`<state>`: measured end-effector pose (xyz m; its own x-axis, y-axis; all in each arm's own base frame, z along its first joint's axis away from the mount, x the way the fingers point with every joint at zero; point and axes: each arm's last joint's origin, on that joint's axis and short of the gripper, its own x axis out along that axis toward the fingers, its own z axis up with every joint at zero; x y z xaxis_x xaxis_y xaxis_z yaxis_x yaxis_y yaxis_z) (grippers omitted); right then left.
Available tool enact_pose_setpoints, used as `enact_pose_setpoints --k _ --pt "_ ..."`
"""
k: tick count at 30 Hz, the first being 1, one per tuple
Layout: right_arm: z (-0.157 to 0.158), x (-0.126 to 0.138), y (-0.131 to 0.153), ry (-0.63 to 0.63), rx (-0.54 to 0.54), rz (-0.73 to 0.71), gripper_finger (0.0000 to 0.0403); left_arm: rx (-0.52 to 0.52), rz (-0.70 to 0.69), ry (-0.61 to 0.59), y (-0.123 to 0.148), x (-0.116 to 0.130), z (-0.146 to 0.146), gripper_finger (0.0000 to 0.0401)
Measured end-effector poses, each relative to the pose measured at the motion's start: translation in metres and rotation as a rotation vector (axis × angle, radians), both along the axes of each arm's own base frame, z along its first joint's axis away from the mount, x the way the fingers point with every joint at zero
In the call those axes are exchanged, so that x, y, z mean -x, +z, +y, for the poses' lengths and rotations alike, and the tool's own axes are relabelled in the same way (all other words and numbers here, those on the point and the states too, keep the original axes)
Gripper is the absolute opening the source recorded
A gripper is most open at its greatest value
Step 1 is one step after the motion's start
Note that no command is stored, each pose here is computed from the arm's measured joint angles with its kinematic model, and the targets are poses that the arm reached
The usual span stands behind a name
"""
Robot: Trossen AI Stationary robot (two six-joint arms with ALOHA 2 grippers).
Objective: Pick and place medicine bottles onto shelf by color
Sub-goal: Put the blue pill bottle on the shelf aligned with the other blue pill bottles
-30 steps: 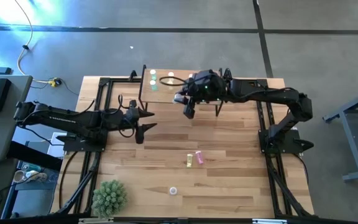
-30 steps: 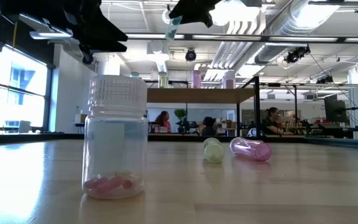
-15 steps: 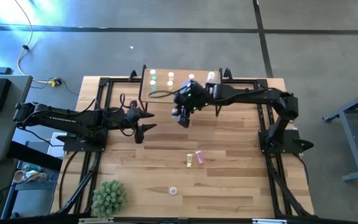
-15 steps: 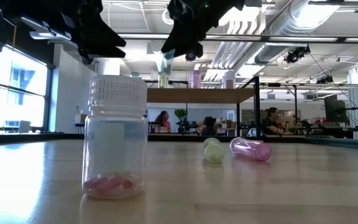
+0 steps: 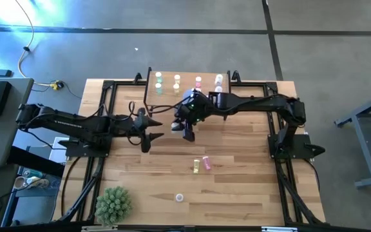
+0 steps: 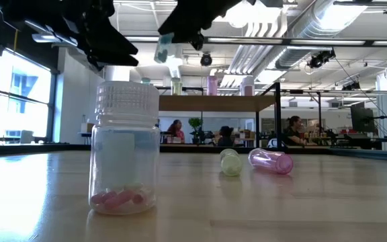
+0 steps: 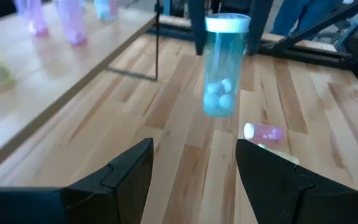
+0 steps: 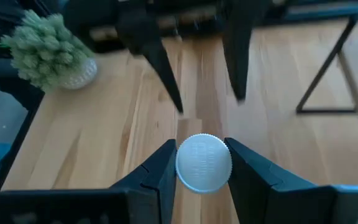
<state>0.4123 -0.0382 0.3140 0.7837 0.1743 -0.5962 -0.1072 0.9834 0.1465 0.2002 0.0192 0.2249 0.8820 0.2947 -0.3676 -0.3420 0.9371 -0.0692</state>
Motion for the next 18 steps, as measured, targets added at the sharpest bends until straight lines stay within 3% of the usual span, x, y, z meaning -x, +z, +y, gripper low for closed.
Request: enact_pose_setpoints --k 13,18 --pt "0.002 -0.002 0.011 0.051 0.065 -0.044 0.0108 -0.060 -0.064 -0.030 -0.004 -0.021 0.001 0.0218" --pt "0.002 -0.004 0.012 0.057 0.076 -0.061 0.0108 -0.072 -0.105 0.018 -0.002 -0.023 0.002 0.0218"
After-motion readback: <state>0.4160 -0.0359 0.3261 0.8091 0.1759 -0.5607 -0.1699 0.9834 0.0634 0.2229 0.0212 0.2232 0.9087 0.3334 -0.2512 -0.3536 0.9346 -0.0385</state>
